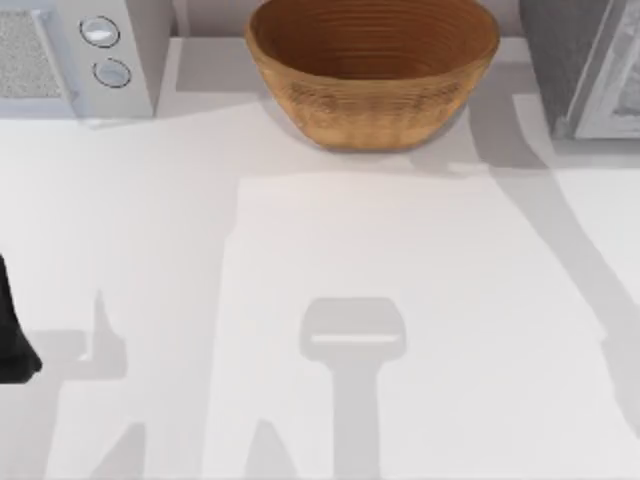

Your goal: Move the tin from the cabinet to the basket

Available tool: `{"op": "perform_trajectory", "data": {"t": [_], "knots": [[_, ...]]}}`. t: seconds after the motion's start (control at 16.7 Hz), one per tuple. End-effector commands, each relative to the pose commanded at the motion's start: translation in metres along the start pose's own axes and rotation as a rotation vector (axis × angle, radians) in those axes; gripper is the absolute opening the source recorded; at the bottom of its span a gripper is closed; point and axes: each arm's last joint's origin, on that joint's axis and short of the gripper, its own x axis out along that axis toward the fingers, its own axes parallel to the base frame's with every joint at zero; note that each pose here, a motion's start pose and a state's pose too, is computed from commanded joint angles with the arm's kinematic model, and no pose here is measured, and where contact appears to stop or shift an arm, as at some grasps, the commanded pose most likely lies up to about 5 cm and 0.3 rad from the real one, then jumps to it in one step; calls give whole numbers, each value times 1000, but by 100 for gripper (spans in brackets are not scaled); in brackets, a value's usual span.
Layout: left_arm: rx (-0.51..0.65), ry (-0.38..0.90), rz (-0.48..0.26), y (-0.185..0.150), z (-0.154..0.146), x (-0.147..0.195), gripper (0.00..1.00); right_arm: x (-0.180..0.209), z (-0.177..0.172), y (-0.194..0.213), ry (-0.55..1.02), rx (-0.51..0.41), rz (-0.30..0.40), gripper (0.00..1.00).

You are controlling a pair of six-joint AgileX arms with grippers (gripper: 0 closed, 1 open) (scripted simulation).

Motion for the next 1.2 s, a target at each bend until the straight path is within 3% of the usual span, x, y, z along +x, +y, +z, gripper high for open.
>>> {"op": "perform_trajectory", "data": {"t": [0.24, 1.02, 1.2], "knots": [[0, 0, 0, 0, 0, 0, 100, 1, 0, 0, 0, 0, 0, 100], [0, 0, 0, 0, 0, 0, 100, 1, 0, 0, 0, 0, 0, 2], [0, 0, 0, 0, 0, 0, 100, 1, 0, 0, 0, 0, 0, 0]]}}
